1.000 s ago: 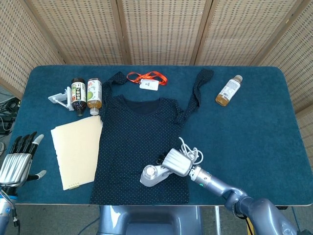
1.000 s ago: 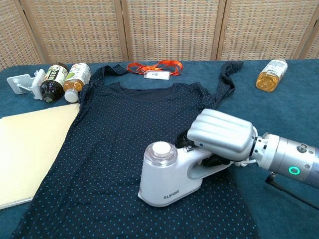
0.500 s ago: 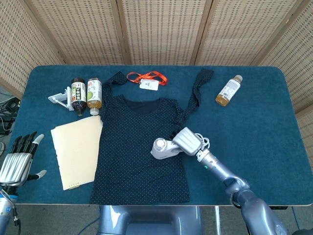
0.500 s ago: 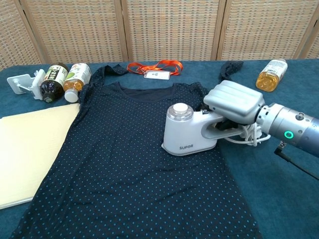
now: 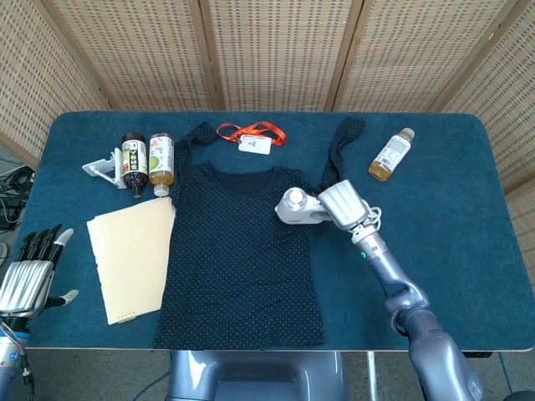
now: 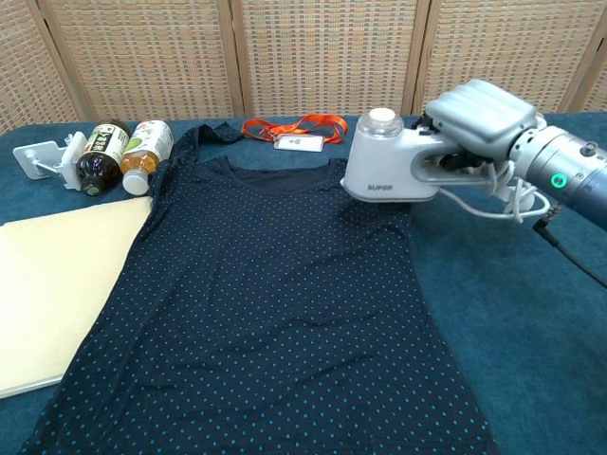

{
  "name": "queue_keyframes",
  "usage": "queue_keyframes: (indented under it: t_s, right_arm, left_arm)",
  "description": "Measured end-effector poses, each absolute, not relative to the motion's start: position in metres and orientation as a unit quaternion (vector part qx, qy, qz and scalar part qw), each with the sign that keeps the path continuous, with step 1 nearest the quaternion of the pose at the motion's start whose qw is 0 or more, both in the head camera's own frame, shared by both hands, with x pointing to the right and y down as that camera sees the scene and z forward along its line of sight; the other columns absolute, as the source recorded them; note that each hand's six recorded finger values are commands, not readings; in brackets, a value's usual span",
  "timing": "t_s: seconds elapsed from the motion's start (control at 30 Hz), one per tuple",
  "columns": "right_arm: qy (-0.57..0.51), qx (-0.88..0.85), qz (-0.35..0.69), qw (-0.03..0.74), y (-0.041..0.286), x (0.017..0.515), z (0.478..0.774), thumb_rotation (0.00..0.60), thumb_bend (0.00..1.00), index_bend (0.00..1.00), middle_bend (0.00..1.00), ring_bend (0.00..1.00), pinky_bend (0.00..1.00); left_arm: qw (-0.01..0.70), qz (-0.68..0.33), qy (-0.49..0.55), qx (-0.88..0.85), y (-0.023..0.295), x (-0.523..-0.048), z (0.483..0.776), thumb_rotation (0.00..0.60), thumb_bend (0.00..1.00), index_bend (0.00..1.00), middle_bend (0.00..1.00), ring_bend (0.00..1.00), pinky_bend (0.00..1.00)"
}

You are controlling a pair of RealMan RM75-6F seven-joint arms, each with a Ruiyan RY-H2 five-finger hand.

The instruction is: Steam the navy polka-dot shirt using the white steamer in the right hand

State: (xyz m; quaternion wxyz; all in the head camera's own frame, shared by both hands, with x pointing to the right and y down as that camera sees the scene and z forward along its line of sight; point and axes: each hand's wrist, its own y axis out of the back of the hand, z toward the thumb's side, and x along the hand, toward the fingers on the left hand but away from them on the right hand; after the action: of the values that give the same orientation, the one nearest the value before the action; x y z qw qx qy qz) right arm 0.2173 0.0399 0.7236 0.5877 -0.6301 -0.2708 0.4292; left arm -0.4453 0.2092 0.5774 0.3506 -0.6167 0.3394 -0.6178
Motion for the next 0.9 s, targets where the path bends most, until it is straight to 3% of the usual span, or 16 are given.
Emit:
queue_keyframes:
  t_s: [0.33,0.53,0.7,0.8,0.87,0.9]
  right_arm:
    - [-0.294,-0.566,0.515,0.573,0.009,0.308,0.706,0.6,1.0,0.78,0.65,0.71,1.0]
    - [-0.275,-0.575,0.529,0.56,0.022,0.336,0.709,0.6,1.0,0.76,0.61,0.68,1.0]
    - [-0.231,-0.582,0.53,0.571,0.039,0.34,0.717,0.6,0.99,0.65,0.53,0.6,1.0]
    - [-0.212,-0.578,0.536,0.577,0.045,0.341,0.722,0.6,0.84,0.55,0.46,0.53,0.94]
    - [-0.207,-0.575,0.541,0.578,0.048,0.343,0.724,0.6,0.54,0.38,0.32,0.4,0.69]
    - [-0.205,-0.573,0.545,0.577,0.049,0.344,0.726,0.6,0.45,0.33,0.28,0.35,0.6]
  left_arm:
    - [0.354,-0.61,0.34,-0.622,0.209,-0.442,0.574,0.6,0.0,0.0,0.0,0.0,0.0]
    - [0.359,-0.603,0.337,-0.628,0.209,-0.435,0.572,0.6,0.0,0.0,0.0,0.0,0.0]
    - [0.36,-0.602,0.332,-0.631,0.21,-0.431,0.573,0.6,0.0,0.0,0.0,0.0,0.0]
    - [0.361,-0.6,0.333,-0.632,0.211,-0.43,0.572,0.6,0.0,0.0,0.0,0.0,0.0]
    - [0.361,-0.6,0.334,-0.631,0.212,-0.431,0.572,0.6,0.0,0.0,0.0,0.0,0.0]
    - [0.36,-0.6,0.334,-0.631,0.212,-0.431,0.571,0.6,0.0,0.0,0.0,0.0,0.0]
